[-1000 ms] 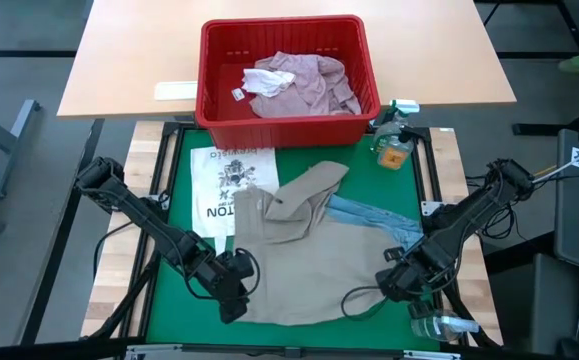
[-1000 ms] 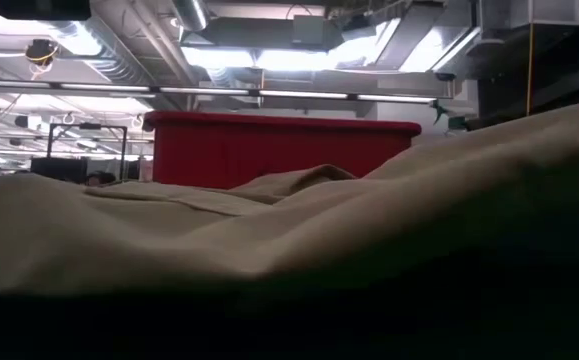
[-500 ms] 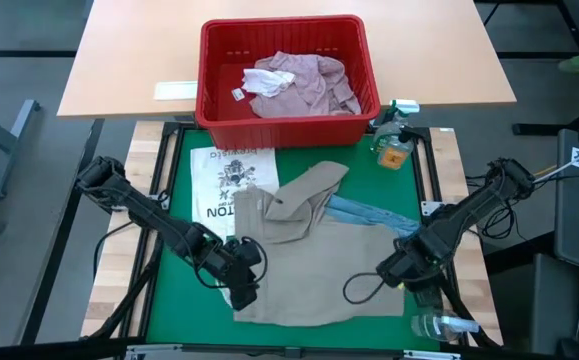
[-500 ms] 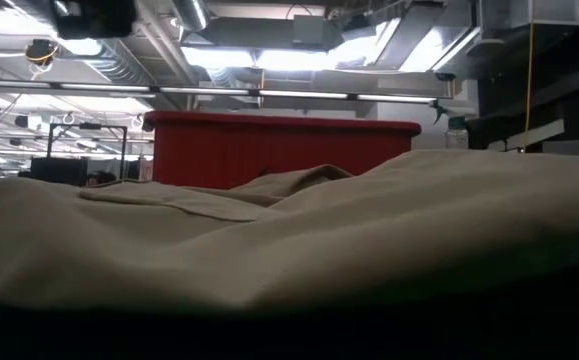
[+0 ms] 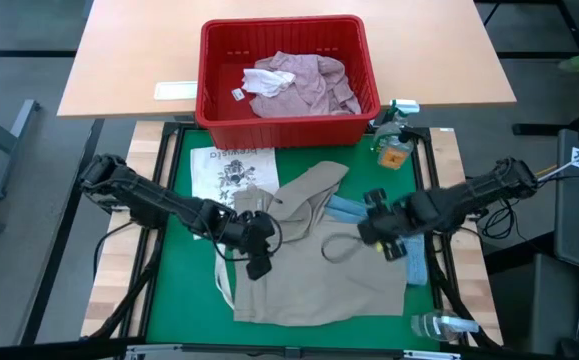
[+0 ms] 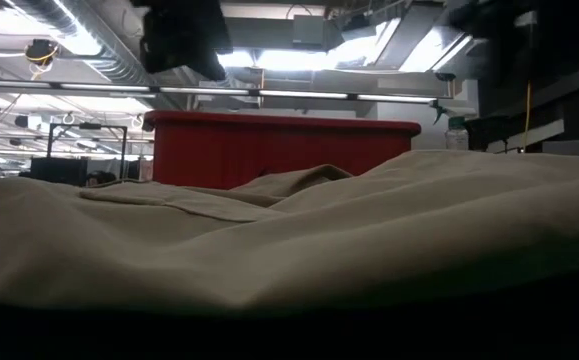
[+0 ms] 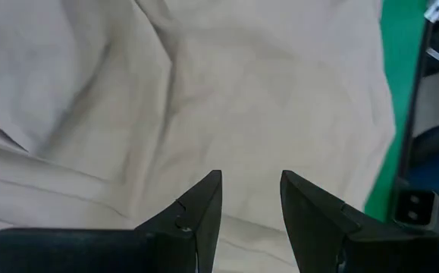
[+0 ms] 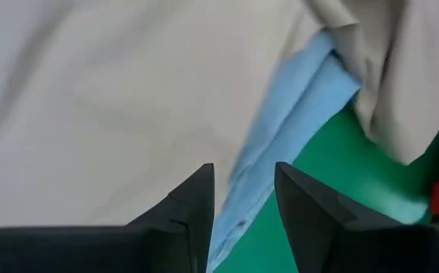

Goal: Fold laundry
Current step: Fold the gray short

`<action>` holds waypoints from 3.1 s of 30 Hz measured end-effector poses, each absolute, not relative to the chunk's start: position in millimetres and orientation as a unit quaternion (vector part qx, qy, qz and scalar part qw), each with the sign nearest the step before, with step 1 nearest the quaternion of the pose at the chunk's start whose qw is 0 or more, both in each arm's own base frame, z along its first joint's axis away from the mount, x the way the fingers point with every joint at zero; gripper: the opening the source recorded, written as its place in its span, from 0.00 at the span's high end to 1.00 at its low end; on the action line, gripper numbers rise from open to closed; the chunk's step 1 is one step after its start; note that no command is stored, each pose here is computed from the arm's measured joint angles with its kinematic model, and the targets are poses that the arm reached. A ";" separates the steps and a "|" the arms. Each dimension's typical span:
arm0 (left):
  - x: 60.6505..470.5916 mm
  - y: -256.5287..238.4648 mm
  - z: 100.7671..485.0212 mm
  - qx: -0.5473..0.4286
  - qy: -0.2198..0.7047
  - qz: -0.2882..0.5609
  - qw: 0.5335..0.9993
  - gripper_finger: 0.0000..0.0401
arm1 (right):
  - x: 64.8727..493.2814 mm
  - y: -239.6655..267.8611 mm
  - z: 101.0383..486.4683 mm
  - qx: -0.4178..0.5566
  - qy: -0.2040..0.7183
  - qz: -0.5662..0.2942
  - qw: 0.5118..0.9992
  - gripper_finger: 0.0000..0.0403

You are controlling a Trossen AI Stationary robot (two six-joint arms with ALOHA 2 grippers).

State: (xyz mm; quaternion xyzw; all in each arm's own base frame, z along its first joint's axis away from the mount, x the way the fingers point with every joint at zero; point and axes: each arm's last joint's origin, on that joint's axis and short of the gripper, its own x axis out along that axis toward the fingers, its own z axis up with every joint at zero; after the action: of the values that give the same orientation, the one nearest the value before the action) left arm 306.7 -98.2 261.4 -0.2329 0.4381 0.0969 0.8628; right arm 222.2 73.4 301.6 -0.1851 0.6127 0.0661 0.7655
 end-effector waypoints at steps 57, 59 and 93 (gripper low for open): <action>299.8 -46.0 251.5 -0.189 0.492 0.222 0.821 0.68 | 256.7 -143.0 201.7 0.146 0.545 -0.081 0.821 0.94; 297.7 -35.1 250.0 -0.190 0.504 0.241 0.807 0.68 | 257.5 -144.0 210.5 0.145 0.554 -0.086 0.815 0.95; 241.0 75.7 142.9 -0.229 0.560 0.313 0.732 0.74 | 249.6 -139.7 319.0 0.164 0.607 -0.079 0.773 0.98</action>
State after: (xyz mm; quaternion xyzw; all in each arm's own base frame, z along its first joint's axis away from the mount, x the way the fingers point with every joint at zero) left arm 241.0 75.7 142.9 -0.2293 0.5597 0.3131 0.7322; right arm 249.6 -139.7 319.0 0.1642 0.6073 -0.0794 0.7733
